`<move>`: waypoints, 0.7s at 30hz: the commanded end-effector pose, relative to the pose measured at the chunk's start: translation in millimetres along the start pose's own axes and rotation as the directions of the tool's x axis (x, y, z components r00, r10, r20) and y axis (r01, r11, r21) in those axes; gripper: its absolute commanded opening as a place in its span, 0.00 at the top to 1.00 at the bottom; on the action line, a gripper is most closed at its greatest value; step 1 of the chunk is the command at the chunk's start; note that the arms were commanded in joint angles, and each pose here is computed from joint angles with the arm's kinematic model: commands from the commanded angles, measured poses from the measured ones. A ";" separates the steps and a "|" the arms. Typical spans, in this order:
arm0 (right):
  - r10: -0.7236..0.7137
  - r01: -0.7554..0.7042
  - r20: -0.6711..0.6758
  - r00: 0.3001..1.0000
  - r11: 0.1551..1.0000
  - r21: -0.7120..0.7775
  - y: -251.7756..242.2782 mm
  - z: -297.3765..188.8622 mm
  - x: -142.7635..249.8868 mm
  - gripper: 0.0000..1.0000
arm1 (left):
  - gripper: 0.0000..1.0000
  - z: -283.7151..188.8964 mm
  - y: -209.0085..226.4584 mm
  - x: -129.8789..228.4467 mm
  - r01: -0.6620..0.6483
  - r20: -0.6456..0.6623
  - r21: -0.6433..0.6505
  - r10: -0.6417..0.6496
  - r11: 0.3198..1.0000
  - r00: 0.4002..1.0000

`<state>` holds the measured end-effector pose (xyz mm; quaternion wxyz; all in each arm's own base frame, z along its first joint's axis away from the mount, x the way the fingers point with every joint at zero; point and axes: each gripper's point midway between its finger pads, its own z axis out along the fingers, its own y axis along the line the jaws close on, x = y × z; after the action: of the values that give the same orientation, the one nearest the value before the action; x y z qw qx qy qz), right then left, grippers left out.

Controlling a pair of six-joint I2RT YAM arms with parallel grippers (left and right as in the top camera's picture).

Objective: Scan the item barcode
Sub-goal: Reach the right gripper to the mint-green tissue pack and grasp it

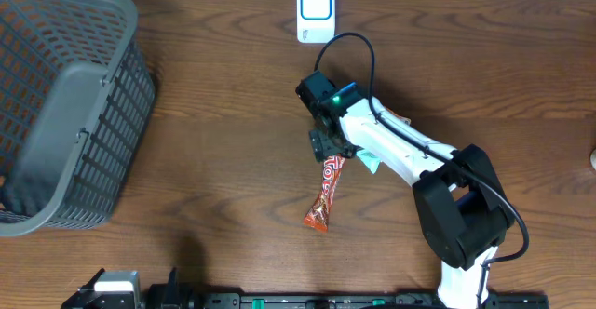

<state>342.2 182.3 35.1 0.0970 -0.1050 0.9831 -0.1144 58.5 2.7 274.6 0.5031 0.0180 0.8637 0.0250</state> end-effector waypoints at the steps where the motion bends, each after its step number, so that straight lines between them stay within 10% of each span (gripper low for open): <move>1: 0.001 -0.005 0.042 0.999 0.996 0.092 -18.4 3.7 -8.9 0.01 | 0.02 -1.6 2.4 0.2 -0.011 0.005 -0.017 0.011 1.000 1.000; 21: -0.022 0.024 -0.019 1.000 0.990 0.142 -32.7 39.3 23.2 0.08 | 0.02 -1.6 2.4 0.2 -0.011 0.005 -0.017 0.011 1.000 1.000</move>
<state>338.5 153.3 12.4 0.1041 -0.1138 0.9737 -0.1675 58.6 2.7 274.8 0.5034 0.0179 0.8635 0.0250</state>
